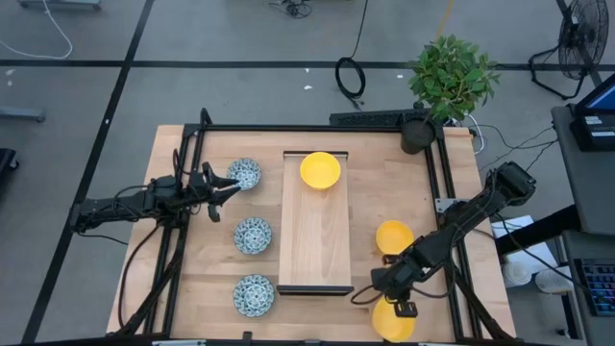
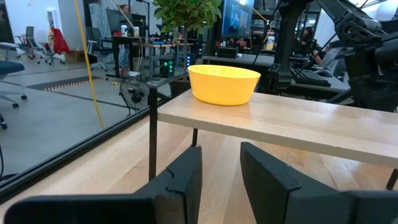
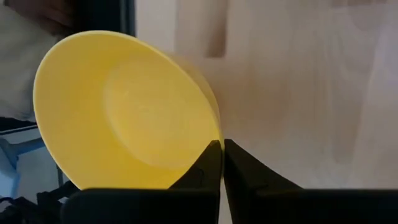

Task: Pick & Place Mini bowls
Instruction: Stack the bottom yellow bowl on top of the yellow bowl on the shelf

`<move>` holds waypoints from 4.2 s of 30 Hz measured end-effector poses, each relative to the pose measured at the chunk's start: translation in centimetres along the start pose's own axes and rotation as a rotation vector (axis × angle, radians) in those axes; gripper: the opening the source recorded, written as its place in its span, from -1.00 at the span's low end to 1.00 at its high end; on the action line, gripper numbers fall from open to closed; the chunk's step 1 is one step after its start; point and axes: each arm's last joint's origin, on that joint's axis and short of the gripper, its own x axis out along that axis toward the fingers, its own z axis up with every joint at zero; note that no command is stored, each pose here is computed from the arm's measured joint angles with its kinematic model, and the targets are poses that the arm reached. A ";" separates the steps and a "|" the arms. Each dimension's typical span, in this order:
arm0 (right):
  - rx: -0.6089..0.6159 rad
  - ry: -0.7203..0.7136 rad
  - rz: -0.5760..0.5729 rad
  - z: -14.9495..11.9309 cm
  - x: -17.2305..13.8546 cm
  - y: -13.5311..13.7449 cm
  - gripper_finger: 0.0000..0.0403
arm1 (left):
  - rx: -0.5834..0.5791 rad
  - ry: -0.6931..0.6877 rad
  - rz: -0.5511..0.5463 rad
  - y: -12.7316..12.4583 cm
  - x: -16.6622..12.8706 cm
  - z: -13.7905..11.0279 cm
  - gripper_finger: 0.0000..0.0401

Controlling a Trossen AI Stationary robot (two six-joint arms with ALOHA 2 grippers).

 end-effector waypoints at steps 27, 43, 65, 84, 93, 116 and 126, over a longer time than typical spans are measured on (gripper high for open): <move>-0.485 -0.517 0.143 0.9 -8.5 2.3 -1.00 | 0.000 0.000 0.000 0.0 0.0 0.0 -0.44; -0.567 -1.068 0.023 6.7 -14.9 -2.2 -1.00 | 0.000 0.000 0.000 0.0 0.0 0.0 -0.44; -0.393 -1.371 -0.479 14.7 -33.0 -7.0 -1.00 | 0.000 0.000 -0.001 0.0 0.0 0.0 -0.44; -0.323 -1.448 -0.551 18.3 -41.1 -5.1 -1.00 | 0.000 0.000 0.000 0.0 0.0 0.0 -0.44; -0.127 -1.241 -0.557 17.4 -40.0 -7.9 -1.00 | 0.000 0.001 -0.006 0.0 0.0 0.0 -0.44; 0.332 -0.791 -0.517 13.4 -37.7 -12.2 -1.00 | 0.000 0.001 -0.006 0.0 0.0 0.0 -0.44; 0.408 -0.657 -0.427 14.7 -35.5 -13.9 -1.00 | 0.000 0.001 -0.007 0.0 0.0 0.0 -0.44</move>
